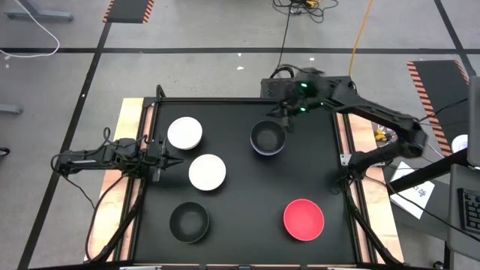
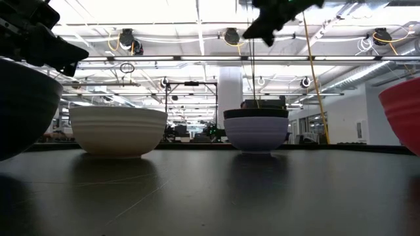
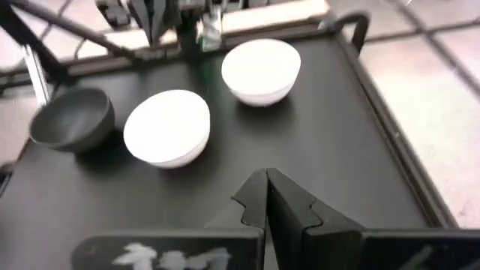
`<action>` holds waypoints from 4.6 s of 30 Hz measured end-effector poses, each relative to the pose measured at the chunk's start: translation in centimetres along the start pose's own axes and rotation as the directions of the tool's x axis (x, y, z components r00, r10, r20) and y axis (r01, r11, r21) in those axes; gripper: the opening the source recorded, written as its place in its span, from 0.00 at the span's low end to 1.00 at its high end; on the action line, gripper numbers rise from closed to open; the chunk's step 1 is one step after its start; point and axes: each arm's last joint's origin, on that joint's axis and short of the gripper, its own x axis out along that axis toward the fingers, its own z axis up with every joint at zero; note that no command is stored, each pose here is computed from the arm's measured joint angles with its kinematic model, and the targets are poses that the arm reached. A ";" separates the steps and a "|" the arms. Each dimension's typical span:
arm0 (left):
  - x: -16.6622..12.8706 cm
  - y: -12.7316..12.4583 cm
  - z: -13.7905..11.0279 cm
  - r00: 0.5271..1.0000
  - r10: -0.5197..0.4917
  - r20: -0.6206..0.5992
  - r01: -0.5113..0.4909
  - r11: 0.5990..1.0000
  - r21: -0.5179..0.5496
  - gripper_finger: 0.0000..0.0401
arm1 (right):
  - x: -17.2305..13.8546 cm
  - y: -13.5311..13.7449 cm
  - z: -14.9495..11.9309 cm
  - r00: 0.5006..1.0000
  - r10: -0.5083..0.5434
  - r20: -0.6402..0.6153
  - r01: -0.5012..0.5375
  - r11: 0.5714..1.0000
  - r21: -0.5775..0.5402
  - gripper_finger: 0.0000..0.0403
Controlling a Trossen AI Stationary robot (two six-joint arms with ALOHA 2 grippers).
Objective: Nest bowls inside each other
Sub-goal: Stack the top white bowl on top of the black bowl
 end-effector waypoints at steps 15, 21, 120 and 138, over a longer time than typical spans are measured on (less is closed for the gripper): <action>0.0 0.0 0.2 1.000 0.000 0.025 0.000 1.000 -0.007 0.06 | -7.1 3.8 -7.3 0.948 -0.212 0.239 0.191 0.976 0.107 0.00; 0.0 0.0 0.2 1.000 0.000 0.024 0.000 1.000 -0.023 0.06 | -7.3 4.5 -9.4 0.912 -0.253 0.321 0.220 0.966 0.136 0.00; 2.0 1.7 4.9 0.892 0.452 0.018 -0.452 0.891 -0.037 0.20 | -4.0 6.6 -24.1 0.907 -0.070 0.416 0.064 0.998 0.027 0.00; 4.7 5.8 7.2 0.791 0.517 -0.327 -0.584 0.796 -0.155 0.64 | -3.2 6.3 -25.0 0.904 -0.068 0.423 0.057 0.998 0.038 0.00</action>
